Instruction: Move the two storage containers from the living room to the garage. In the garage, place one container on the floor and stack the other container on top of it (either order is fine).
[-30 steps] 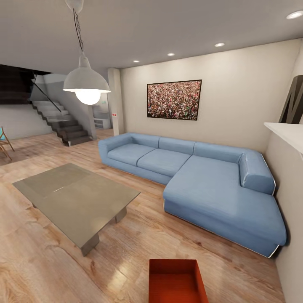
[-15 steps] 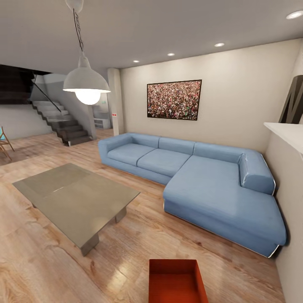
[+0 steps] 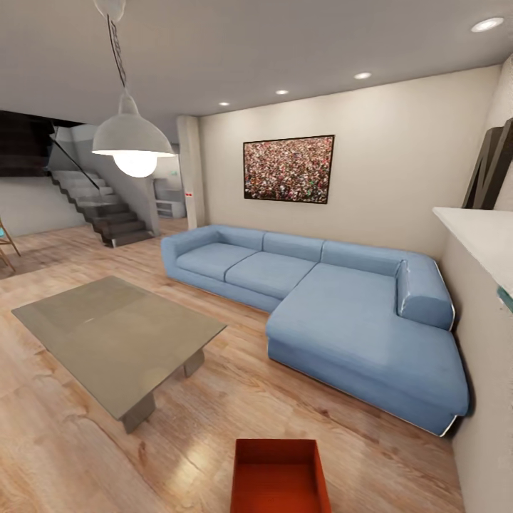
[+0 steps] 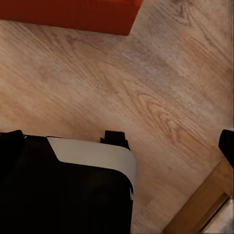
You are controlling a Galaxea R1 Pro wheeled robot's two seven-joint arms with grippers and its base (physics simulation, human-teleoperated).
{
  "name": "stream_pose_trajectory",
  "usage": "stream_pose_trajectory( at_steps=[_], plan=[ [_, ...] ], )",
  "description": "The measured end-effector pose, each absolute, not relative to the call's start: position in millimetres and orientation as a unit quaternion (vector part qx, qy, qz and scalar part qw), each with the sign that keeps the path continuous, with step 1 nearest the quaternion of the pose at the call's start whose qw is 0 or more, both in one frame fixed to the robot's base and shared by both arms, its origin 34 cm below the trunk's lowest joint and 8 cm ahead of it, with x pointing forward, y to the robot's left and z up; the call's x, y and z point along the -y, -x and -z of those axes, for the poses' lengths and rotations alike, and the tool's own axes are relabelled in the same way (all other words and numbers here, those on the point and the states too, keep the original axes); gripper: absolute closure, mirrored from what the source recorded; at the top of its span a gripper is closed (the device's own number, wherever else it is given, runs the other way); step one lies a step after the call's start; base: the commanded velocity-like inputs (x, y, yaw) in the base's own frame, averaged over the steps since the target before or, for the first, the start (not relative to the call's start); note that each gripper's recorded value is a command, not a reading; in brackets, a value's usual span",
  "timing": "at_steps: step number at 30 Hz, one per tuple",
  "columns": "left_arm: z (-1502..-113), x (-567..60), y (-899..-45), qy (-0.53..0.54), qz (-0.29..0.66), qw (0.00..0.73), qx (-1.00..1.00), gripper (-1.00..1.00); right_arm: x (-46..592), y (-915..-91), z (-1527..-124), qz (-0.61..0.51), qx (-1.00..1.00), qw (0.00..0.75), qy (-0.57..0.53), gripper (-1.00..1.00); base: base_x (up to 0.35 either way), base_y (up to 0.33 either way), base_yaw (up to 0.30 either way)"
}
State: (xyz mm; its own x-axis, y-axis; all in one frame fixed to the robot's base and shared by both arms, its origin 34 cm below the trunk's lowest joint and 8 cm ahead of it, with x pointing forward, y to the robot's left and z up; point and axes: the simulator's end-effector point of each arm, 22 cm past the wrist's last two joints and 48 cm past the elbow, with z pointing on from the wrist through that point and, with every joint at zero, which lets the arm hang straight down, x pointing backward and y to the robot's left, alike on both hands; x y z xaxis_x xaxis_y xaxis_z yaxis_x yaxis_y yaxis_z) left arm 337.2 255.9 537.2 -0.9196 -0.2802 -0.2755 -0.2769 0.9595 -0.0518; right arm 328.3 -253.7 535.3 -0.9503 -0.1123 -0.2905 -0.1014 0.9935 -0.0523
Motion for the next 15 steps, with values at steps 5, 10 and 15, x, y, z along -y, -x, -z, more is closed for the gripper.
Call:
stream_pose_trajectory(
  at_steps=[5,10,15],
  plan=[
    [-537.2,-256.0,-337.2,0.142,0.006,0.142,-0.98,-1.0,254.4,-328.2,-535.4,0.019,-0.987,0.148,0.054,-1.0,0.0,-0.188,0.0],
    [-537.2,-256.0,-337.2,0.142,0.006,0.142,-0.98,-1.0,254.9,-328.5,-535.4,0.019,-0.987,0.148,0.054,-1.0,0.0,-0.015,0.0],
    [-537.2,-255.7,-337.3,0.142,0.006,0.142,-0.98,-1.0,254.9,-328.1,-535.3,0.019,-0.987,0.148,0.054,-1.0,0.0,-0.115,0.0]
  ],
)
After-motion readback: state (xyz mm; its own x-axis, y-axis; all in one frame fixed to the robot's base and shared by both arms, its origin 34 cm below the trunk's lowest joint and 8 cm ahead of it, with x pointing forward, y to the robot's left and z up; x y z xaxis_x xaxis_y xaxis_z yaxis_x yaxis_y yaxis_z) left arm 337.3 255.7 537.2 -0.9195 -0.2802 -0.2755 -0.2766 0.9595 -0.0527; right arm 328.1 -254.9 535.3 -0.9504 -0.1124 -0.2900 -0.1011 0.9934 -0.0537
